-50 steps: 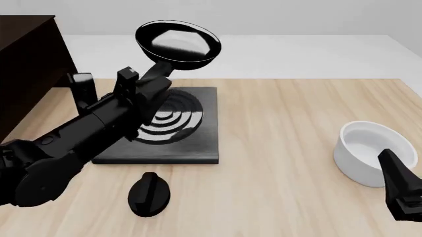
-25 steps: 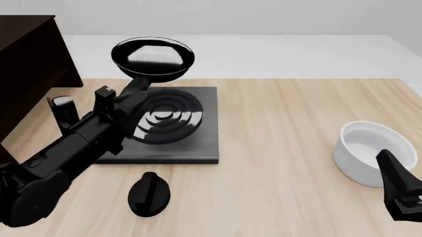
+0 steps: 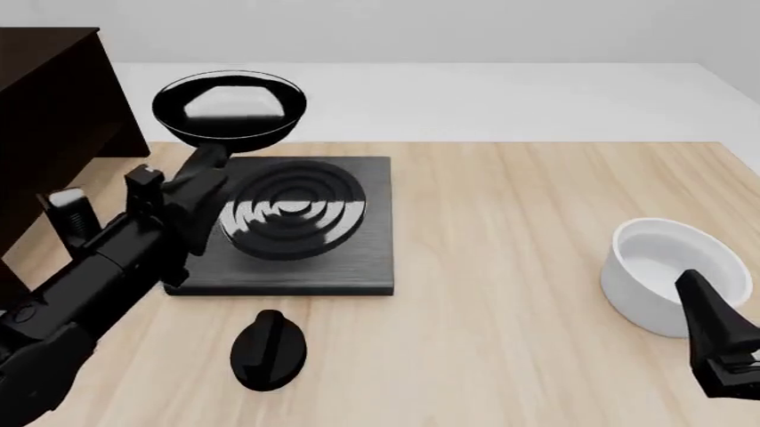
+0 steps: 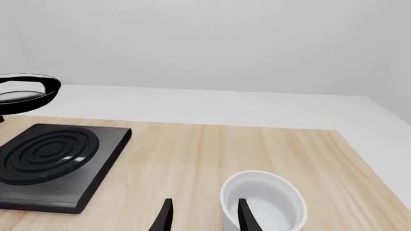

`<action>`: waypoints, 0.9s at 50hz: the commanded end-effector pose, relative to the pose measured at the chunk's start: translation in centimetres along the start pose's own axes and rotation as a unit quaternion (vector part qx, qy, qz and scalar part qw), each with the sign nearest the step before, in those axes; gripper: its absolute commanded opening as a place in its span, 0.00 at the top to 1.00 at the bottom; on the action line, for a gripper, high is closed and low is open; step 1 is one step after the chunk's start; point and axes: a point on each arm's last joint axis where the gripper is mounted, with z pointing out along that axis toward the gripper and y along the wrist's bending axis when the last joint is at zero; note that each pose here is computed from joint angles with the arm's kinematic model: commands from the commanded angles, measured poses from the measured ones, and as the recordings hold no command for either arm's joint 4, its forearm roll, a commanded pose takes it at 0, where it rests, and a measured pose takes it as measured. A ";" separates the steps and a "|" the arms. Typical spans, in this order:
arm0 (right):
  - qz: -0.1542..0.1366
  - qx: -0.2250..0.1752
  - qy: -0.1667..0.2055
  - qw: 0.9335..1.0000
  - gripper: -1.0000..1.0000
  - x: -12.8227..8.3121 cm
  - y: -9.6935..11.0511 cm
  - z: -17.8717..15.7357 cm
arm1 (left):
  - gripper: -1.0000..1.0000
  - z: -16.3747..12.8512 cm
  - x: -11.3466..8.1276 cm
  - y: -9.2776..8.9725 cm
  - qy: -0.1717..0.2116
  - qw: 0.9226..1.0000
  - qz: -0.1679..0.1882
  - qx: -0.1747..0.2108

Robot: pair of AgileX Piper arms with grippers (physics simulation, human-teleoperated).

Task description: Put the frying pan under the cabinet shelf.

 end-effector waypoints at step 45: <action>-0.014 -0.007 0.008 1.000 0.00 0.0 0.1 0.4 | 1.00 -7.2 -0.8 -0.1 -0.022 1.000 0.020 0.009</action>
